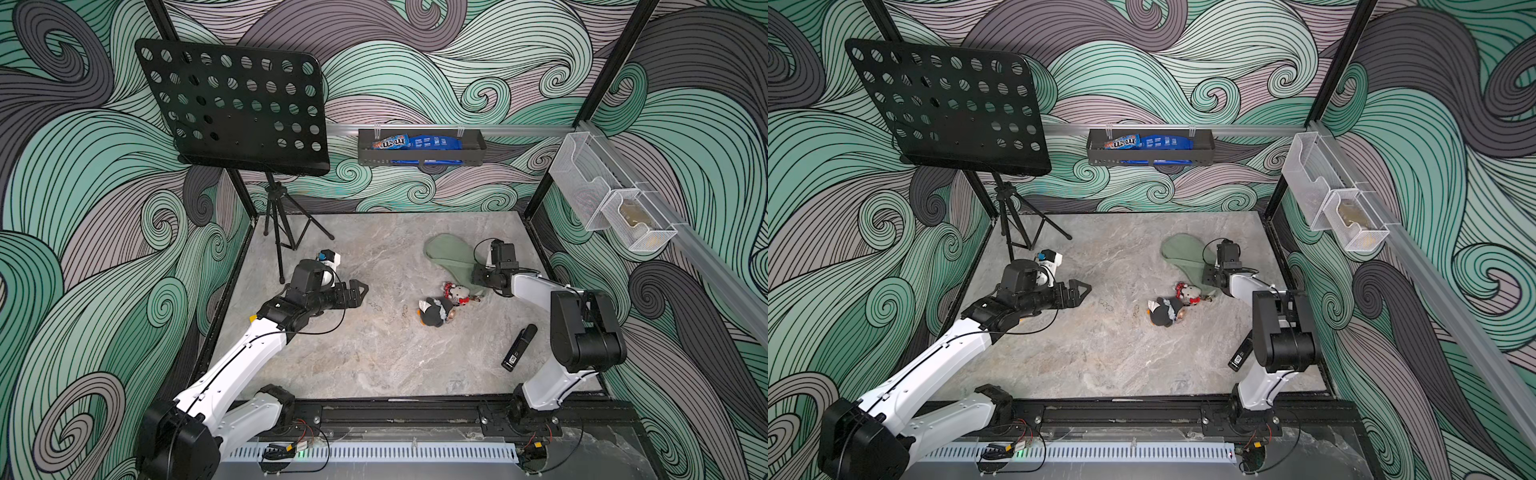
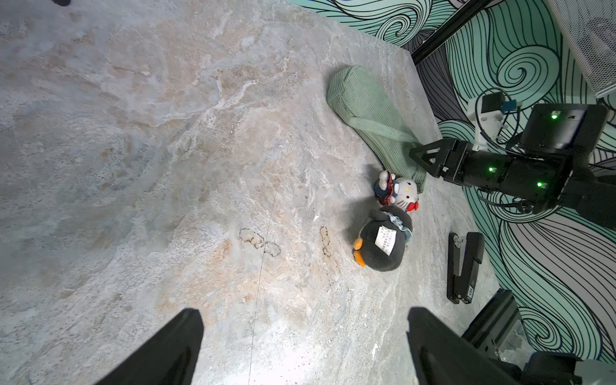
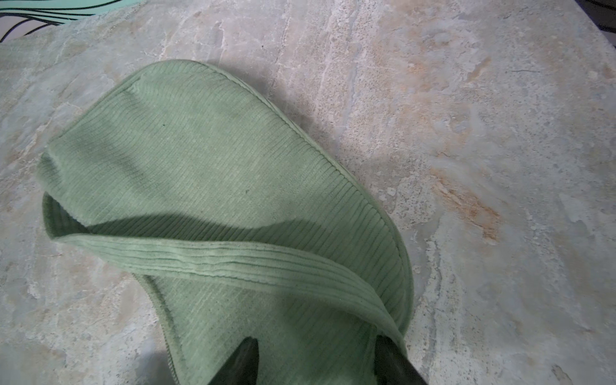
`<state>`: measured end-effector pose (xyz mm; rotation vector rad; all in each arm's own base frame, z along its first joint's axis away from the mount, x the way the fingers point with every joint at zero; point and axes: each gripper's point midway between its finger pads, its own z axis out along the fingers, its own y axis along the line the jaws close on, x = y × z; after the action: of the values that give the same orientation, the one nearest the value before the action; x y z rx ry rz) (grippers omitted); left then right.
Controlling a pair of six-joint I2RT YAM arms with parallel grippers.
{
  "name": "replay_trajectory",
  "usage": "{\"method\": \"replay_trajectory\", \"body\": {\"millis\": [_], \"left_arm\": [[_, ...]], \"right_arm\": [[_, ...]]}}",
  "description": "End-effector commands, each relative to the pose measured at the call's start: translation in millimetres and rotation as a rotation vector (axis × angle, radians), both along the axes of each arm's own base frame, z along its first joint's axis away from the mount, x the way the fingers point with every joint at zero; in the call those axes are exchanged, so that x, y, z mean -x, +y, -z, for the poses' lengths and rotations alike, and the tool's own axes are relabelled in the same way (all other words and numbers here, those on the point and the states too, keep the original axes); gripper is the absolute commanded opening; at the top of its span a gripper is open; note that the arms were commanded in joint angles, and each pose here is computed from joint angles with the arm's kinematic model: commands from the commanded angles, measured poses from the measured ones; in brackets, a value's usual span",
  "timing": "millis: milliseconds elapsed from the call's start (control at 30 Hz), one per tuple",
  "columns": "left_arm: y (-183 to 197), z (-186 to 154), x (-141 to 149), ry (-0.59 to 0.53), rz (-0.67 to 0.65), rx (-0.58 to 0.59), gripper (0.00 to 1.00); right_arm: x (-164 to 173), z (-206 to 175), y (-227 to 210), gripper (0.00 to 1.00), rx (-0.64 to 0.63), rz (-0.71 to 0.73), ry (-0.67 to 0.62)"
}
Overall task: Remove the decoration from the bag
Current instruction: Pick up the bag from the center of the board.
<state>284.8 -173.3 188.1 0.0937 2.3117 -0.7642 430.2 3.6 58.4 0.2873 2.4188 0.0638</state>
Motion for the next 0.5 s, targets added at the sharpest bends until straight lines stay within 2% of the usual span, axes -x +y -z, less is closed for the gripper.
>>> {"method": "replay_trajectory", "body": {"millis": [0, 200, 300, 467], "left_arm": [[-6.2, -8.0, -1.4, -0.018, 0.025, 0.014, 0.98], [-7.0, -7.5, -2.1, -0.017, 0.025, 0.014, 0.98], [-7.3, -6.6, -2.1, -0.014, 0.025, 0.014, 0.98], [-8.4, -4.6, -1.9, -0.008, 0.029, 0.013, 0.98]], "right_arm": [[-0.6, -3.0, -0.4, 0.6, 0.005, 0.004, -0.012], [1.9, -64.1, 15.1, 0.66, -0.042, -0.073, -0.174], [7.5, -86.0, 8.7, 0.66, -0.028, -0.056, -0.229], [10.0, -76.6, -12.5, 0.65, -0.033, 0.007, -0.216]]}}
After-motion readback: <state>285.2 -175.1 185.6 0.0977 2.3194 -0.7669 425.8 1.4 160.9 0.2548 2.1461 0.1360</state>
